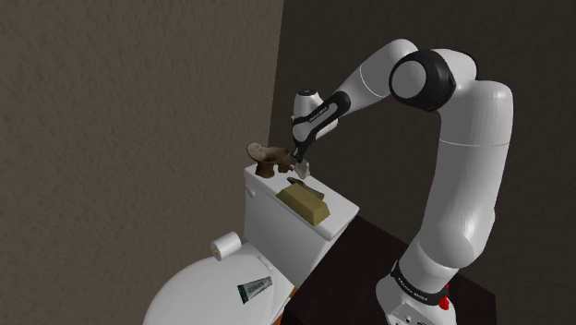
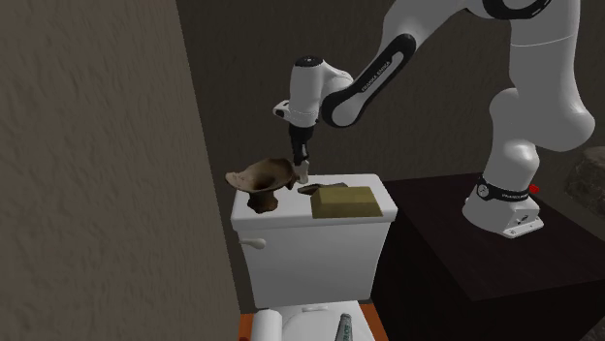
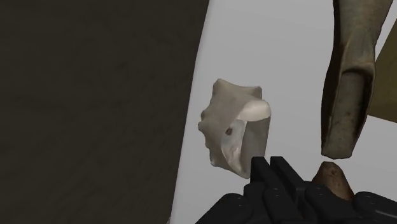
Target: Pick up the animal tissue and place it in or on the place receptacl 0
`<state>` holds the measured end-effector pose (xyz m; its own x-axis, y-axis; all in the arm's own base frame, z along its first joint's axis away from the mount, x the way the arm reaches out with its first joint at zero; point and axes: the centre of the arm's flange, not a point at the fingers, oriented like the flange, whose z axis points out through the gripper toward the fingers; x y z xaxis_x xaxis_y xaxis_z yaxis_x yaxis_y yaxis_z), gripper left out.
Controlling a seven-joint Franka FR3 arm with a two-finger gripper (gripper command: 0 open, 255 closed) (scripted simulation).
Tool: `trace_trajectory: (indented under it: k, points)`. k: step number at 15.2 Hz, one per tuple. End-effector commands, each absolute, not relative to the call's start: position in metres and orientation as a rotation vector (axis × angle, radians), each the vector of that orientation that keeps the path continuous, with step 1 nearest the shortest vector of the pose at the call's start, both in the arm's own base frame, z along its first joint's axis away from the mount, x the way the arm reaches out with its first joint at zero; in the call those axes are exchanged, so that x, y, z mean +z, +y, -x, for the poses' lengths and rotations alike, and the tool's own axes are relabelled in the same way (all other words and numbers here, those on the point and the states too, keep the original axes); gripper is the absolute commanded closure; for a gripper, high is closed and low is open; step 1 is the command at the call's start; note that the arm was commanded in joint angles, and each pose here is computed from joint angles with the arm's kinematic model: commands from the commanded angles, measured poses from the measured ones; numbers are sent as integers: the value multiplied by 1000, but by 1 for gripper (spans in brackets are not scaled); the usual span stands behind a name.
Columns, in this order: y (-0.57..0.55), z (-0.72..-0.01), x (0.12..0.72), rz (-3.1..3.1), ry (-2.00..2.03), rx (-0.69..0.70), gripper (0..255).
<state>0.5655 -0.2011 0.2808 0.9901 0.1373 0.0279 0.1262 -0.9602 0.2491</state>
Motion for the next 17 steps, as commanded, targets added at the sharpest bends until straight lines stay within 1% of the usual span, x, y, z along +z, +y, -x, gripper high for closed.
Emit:
trace_trajectory:
  k: [1,4,5,6,8,17]
  points:
    - [-201,-562,274,-2890,193,43,255]
    - [-202,-563,275,-2890,193,43,255]
    - [-201,-565,281,-2885,195,67,255]
    - [-201,-565,281,-2885,195,67,0]
    - [-196,-560,287,-2789,123,-67,0]
    - [-210,-559,249,-2789,123,-67,0]
